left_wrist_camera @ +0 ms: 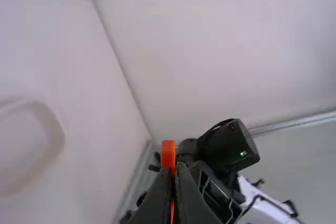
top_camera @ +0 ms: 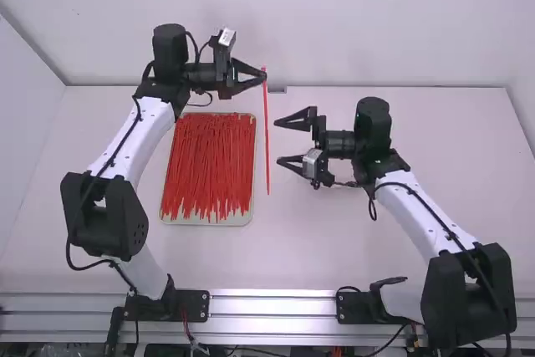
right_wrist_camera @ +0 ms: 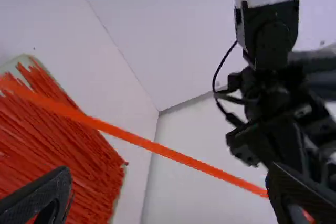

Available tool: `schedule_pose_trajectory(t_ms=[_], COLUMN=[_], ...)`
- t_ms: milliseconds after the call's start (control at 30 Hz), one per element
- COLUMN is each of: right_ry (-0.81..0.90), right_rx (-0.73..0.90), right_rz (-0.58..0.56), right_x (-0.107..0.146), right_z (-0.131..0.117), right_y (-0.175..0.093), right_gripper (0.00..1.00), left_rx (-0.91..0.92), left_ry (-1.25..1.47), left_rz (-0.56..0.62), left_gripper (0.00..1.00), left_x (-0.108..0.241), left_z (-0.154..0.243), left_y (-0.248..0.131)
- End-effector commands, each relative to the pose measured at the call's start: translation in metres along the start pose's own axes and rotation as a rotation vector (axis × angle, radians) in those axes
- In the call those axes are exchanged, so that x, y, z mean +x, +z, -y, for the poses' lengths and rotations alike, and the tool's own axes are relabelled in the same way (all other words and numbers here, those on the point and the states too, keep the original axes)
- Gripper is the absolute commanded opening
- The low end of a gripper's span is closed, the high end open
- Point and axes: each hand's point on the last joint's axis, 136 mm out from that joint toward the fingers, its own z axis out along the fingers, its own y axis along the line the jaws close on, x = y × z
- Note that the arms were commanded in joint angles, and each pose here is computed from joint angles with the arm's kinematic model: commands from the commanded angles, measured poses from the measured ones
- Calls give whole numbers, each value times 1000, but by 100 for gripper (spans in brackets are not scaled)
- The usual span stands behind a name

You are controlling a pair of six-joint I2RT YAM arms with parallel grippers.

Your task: Fasten the cable tie

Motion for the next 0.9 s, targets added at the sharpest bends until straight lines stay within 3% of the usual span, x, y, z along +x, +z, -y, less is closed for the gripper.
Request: schedule_pose_trajectory(t_ms=[0,267,500,700,800,867], right_ry=[-110,-184,-237,-236,-233,-230], right_rx=[-5,6,-2,-12,-14,-17], right_rz=[60,164,202,237,244,282], right_x=[-10,-26,-36,-45,-46,-52], right_z=[-3,1,-2,-5,-6,-7], right_y=[0,-8,2,10,9,7], right_gripper=[99,98,98,77,74,62], left_rx=[13,4,-34,-15,-8,-15], left_ry=[-89,-242,-251,-239,-233,-240], left_rz=[-22,-22,35,4,-4,4], left_gripper=[3,2,2,2,3,2], left_x=[2,3,-6,0,1,0], left_z=[5,2,-7,-2,-1,-5], left_y=[-1,-1,-3,0,-2,-2])
